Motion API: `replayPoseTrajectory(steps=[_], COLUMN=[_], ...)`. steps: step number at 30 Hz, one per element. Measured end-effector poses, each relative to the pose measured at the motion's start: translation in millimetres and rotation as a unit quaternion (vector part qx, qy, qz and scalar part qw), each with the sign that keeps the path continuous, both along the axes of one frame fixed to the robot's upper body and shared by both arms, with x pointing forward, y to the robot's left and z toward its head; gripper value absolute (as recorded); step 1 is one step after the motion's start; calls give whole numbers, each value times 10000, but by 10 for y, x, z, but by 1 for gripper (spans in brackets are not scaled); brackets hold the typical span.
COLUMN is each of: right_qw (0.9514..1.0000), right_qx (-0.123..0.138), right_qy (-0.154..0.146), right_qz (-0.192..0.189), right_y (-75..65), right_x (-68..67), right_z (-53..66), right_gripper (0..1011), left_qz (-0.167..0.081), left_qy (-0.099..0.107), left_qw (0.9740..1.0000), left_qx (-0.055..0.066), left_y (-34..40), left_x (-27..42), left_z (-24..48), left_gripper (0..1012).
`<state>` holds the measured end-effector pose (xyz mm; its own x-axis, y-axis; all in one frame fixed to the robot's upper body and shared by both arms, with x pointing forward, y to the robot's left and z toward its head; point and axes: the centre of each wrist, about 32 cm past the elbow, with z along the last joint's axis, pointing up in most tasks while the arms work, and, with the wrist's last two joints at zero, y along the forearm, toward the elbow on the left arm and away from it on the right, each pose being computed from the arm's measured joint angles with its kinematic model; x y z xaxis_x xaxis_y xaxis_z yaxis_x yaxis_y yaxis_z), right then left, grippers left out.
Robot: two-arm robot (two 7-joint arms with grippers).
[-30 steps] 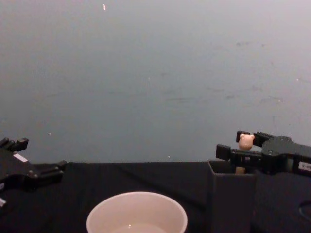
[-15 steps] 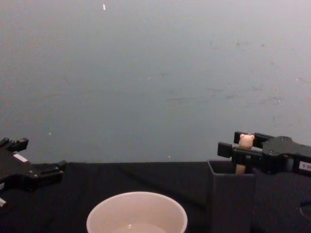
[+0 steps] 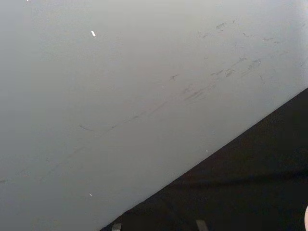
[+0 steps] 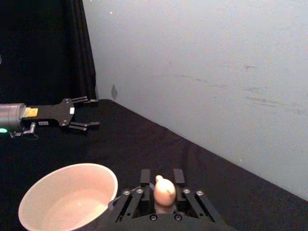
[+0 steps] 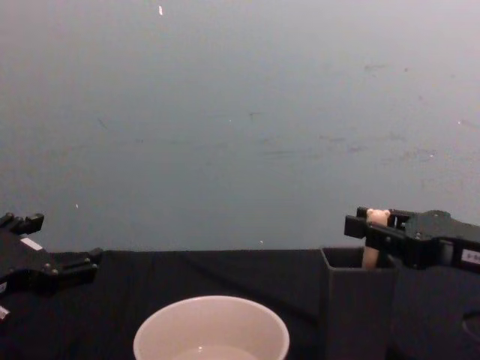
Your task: Pick up the stirring spoon with one hand, stir inside the cup, then place it back in its original position.
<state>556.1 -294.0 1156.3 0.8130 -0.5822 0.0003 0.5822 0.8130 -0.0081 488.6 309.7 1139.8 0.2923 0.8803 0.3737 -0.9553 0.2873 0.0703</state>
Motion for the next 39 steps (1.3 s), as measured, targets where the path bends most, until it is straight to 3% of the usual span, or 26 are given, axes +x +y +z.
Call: replayPoseTrajectory(steps=[4, 21, 39], right_qw=[10000, 10000, 9964], right_qx=[0, 9, 433], right_qy=[0, -18, -720], right_qz=[1, -11, -121], right_y=[0, 7, 28], right_x=[0, -6, -89], right_z=[0, 7, 408], right_gripper=[222, 218, 218], left_qz=[0, 0, 0], left_qy=[0, 0, 0], left_qw=[10000, 10000, 10000], left_qx=[0, 0, 0], left_y=[0, 0, 0], left_x=[0, 0, 0], left_z=[0, 0, 0], left_gripper=[1001, 1001, 1001])
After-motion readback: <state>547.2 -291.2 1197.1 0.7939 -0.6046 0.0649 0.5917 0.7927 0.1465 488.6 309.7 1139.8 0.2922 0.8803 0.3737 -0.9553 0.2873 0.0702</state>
